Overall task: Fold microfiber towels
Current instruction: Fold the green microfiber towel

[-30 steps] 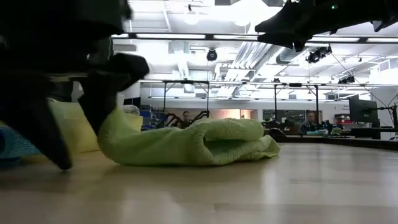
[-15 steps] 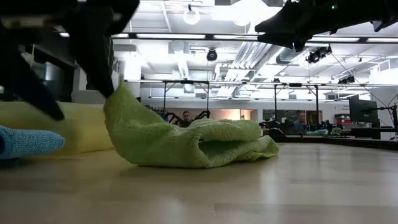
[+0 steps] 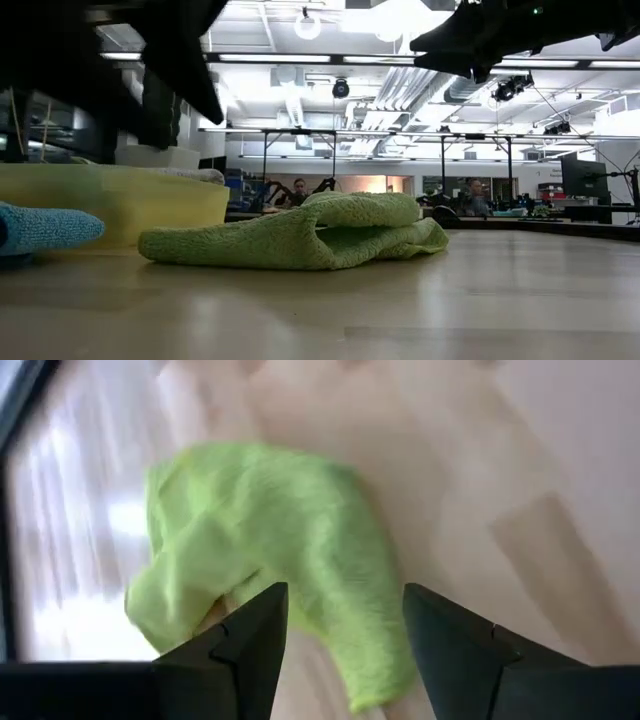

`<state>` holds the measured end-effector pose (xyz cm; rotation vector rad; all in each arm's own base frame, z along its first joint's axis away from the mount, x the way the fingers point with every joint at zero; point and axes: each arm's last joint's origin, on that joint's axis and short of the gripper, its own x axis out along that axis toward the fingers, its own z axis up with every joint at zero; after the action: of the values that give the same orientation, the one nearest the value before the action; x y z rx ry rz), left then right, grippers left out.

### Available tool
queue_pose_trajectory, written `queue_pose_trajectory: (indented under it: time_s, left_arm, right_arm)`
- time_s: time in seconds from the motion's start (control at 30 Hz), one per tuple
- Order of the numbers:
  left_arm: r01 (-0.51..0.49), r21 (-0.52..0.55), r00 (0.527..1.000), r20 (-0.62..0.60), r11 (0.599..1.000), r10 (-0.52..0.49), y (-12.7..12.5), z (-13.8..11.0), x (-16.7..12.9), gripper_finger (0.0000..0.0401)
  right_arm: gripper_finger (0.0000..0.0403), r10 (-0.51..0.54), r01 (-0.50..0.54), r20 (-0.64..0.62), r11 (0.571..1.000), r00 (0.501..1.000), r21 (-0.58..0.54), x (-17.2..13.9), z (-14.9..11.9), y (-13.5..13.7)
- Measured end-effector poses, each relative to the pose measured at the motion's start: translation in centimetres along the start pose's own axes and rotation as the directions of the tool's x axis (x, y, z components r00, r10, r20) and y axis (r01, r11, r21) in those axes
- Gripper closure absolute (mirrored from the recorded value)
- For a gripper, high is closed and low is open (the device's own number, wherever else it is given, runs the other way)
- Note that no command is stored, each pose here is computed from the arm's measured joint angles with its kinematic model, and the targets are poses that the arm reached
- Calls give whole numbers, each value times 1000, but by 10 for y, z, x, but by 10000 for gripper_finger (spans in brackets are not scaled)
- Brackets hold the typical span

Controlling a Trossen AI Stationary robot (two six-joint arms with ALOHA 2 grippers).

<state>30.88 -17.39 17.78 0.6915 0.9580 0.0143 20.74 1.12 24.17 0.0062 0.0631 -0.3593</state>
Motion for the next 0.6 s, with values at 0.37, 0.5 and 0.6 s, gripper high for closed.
queue_pose_trajectory:
  time_s: [0.37, 0.5, 0.6]
  left_arm:
    - [365, -749, 844, 15, 553, -536, 88, -36, 54, 210]
    - [336, -816, 835, 27, 470, -550, 105, -44, 62, 210]
    - [317, -825, 824, -5, 468, -567, 104, -48, 61, 210]
  right_arm:
    - [176, 0, 0, 5, 1000, 1000, 21, 0, 0, 0]
    - [176, 0, 0, 3, 1000, 1000, 16, 0, 0, 0]
    - [176, 0, 0, 2, 1000, 1000, -3, 0, 0, 0]
